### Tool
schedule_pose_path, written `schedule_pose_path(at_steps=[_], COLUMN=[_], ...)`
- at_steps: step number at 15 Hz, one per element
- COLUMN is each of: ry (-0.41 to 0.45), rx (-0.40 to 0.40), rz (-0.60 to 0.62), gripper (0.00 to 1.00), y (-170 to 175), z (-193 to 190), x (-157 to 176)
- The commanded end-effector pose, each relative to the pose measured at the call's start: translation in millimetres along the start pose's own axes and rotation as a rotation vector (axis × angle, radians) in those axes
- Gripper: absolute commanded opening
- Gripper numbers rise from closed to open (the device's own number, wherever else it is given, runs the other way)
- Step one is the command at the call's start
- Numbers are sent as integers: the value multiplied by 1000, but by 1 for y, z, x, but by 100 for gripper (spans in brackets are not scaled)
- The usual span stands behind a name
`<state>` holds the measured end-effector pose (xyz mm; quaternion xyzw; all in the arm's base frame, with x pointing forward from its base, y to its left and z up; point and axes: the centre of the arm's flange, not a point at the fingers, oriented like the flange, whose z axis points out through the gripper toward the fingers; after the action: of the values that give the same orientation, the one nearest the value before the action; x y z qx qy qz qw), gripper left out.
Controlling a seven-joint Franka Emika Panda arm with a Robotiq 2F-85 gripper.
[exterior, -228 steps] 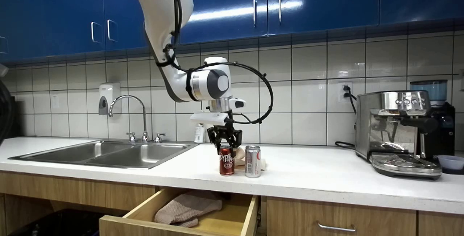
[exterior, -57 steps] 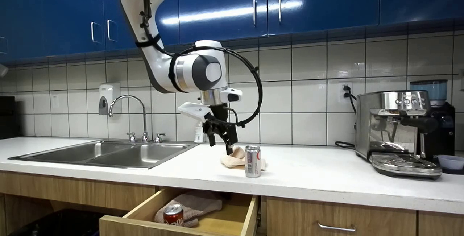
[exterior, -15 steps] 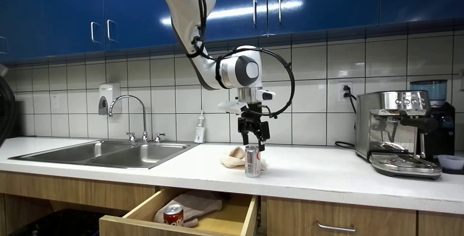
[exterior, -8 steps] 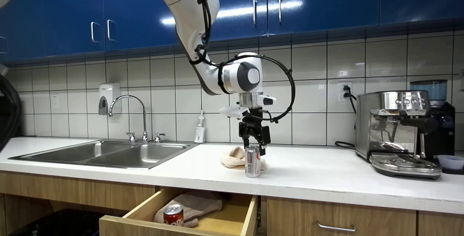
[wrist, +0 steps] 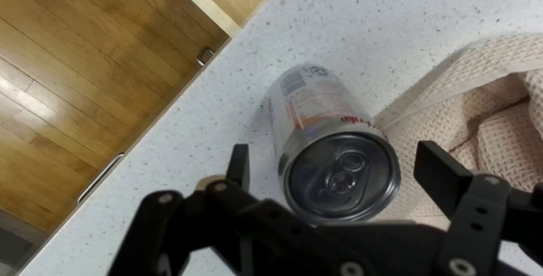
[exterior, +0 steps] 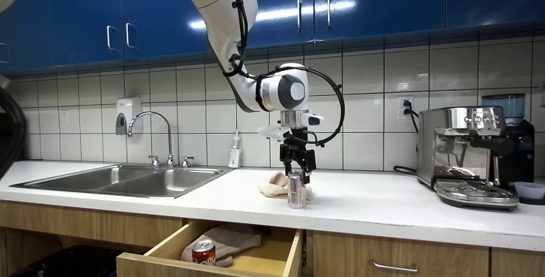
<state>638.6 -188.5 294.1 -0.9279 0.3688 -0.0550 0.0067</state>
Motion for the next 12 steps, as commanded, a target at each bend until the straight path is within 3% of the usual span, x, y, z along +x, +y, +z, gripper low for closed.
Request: schedule_pose_path(at_steps=[1, 3, 4, 6, 10, 12], ry=[-29, -30, -29, -27, -24, -24], rx=[13, 14, 16, 17, 19, 19], rz=[9, 8, 7, 6, 6, 6], gripper=[100, 95, 74, 69, 38, 38], y=[-2, -2, -1, -2, -1, 0], z=[-1, 0, 0, 1, -1, -1], x=[6, 6, 5, 5, 4, 3])
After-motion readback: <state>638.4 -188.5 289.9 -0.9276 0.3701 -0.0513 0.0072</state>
